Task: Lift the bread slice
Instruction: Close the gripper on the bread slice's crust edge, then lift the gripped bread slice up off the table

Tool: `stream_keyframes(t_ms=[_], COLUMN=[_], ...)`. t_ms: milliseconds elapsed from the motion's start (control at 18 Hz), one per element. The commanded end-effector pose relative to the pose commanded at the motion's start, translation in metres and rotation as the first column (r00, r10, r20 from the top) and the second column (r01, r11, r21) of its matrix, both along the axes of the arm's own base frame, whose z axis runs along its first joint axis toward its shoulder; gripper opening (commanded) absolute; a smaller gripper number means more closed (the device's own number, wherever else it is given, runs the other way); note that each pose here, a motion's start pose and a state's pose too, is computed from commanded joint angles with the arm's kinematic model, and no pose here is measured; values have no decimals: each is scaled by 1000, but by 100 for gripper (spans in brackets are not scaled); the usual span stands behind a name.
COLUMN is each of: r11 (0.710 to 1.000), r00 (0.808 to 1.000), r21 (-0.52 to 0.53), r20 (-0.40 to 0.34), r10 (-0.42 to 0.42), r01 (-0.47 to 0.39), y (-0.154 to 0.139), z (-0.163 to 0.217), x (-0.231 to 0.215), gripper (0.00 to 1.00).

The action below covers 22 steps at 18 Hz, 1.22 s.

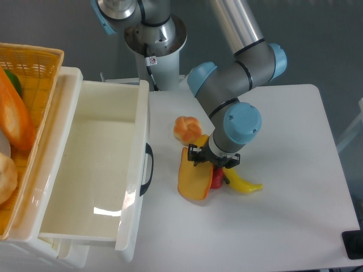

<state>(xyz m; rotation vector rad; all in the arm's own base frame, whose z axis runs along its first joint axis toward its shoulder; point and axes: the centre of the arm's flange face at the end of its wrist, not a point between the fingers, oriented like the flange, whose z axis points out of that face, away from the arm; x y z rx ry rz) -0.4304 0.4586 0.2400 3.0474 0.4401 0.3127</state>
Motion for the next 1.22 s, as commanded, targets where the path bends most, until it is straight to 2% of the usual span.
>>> stream_keyframes(t_ms=[56,111,222,667,1056,1222], r11=[1000,1000,1000,999,991,979], r00=[1000,1000,1000,998,997,985], r21=[0,-2,0,36,125,164], r20=[0,0,-3,-40,-74,-141], r10=[-2,-5,-10,-38,-29,-101], r01=[2,5,10,39,38,124], y=[1,2,4,19,25,22], z=[0,0,3,38,115,148], x=[1,4,5,19,12,11], gripper=[20,9,0,0,0,0])
